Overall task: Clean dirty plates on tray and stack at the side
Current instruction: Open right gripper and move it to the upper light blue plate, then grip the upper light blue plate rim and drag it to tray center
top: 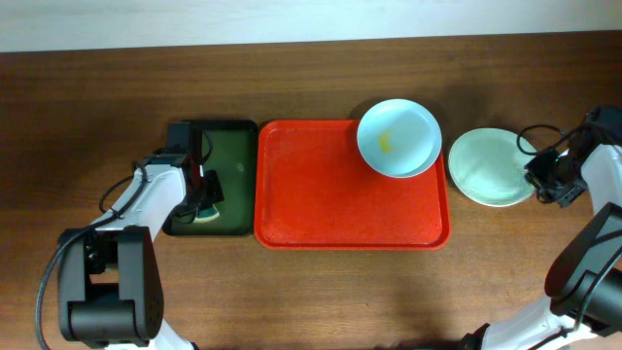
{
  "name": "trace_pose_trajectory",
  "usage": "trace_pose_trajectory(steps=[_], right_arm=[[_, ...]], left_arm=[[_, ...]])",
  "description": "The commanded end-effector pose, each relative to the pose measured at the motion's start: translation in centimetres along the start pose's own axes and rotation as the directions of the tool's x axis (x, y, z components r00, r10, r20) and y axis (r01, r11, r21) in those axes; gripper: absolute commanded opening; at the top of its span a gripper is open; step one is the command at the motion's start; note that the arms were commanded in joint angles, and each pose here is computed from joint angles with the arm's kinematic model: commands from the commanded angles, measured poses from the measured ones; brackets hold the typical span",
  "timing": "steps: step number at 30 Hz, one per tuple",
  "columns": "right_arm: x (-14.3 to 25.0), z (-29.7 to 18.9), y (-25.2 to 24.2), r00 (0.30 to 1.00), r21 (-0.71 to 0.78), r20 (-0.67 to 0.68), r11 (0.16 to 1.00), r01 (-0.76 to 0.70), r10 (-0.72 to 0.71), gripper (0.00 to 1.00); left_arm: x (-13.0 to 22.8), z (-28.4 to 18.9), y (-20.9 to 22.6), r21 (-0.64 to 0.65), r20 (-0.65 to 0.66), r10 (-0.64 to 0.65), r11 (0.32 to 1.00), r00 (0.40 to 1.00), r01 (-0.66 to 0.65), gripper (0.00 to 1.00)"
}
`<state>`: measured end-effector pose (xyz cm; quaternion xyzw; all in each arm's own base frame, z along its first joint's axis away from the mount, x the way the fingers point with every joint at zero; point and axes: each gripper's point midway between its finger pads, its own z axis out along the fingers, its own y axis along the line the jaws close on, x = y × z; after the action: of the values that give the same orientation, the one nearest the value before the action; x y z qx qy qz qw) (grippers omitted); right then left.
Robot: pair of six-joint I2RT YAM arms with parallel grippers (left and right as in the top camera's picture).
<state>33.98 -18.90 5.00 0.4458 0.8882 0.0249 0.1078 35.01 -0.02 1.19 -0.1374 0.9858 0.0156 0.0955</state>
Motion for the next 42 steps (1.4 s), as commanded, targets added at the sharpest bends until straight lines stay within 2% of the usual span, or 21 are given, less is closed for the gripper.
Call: trace_pose_trajectory(steps=[1,2,6,9,12,14,16,18,20,22,23,24,25,37,42], right_arm=[[0.7,0.4,0.1,0.999,-0.009,-0.035,1.000,0.003,-0.003,0.71],[1.0,0.4,0.3,0.999,-0.022,-0.046,0.999,0.023,-0.024,0.75],[2.6,0.5,3.0,0.985,-0.060,-0.066,0.986,0.155,-0.159,0.78],[5.6,0.6,7.4,0.943,-0.083,-0.076,0.944,0.319,-0.325,0.81],[9.3,0.6,11.0,0.870,-0.112,-0.096,0.874,0.473,-0.483,0.81],[11.1,0.5,12.6,0.835,-0.126,-0.097,0.839,0.530,-0.542,0.81],[13.7,0.3,15.6,0.696,-0.170,-0.049,0.693,0.701,-0.716,0.81],[16.1,0.1,18.1,0.565,-0.193,0.003,0.554,0.810,-0.825,0.80],[19.4,-0.4,21.6,0.342,-0.202,0.108,0.316,0.927,-0.934,0.63],[21.1,-0.7,23.4,0.225,-0.186,0.167,0.193,0.963,-0.960,0.38],[21.7,-0.9,24.3,0.182,-0.155,0.194,0.153,0.976,-0.964,0.31],[22.1,-1.0,24.8,0.158,-0.123,0.207,0.135,0.983,-0.965,0.88],[22.4,-1.0,25.1,0.145,-0.109,0.215,0.123,0.986,-0.966,0.98],[22.9,-1.1,25.3,0.133,-0.109,0.216,0.111,0.988,-0.967,0.98],[22.9,-1.1,25.3,0.133,-0.109,0.216,0.111,0.988,-0.967,0.98]], left_arm=[[0.5,0.4,-0.4,0.018,-0.021,0.014,1.000,1.000,-0.014,0.00],[0.5,0.4,-0.4,0.018,-0.021,0.014,1.000,1.000,-0.013,0.00],[0.5,0.4,-0.4,0.018,-0.021,0.014,1.000,1.000,-0.014,0.00],[0.5,0.4,-0.4,0.018,-0.021,0.014,1.000,1.000,-0.013,0.00],[0.5,0.4,-0.4,0.018,-0.021,0.014,1.000,1.000,-0.013,0.00],[0.5,0.4,-0.5,0.018,-0.021,0.014,1.000,1.000,-0.013,0.00],[0.5,0.4,-0.5,0.018,-0.021,0.014,1.000,1.000,-0.013,0.00],[0.5,0.4,-0.5,0.018,-0.021,0.014,1.000,1.000,-0.013,0.00],[0.5,0.4,-0.4,0.018,-0.021,0.014,1.000,1.000,-0.013,0.00],[0.5,0.4,-0.5,0.018,-0.021,0.014,1.000,1.000,-0.013,0.00],[0.5,0.4,-0.5,0.018,-0.021,0.014,1.000,1.000,-0.013,0.00],[0.5,0.4,-0.4,0.018,-0.021,0.014,1.000,1.000,-0.013,0.00],[0.5,0.4,-0.4,0.018,-0.021,0.014,1.000,1.000,-0.013,0.00],[0.5,0.4,-0.5,0.018,-0.019,0.014,1.000,1.000,-0.013,0.00],[0.5,0.4,-0.4,0.018,-0.021,0.014,1.000,1.000,-0.013,0.04]])
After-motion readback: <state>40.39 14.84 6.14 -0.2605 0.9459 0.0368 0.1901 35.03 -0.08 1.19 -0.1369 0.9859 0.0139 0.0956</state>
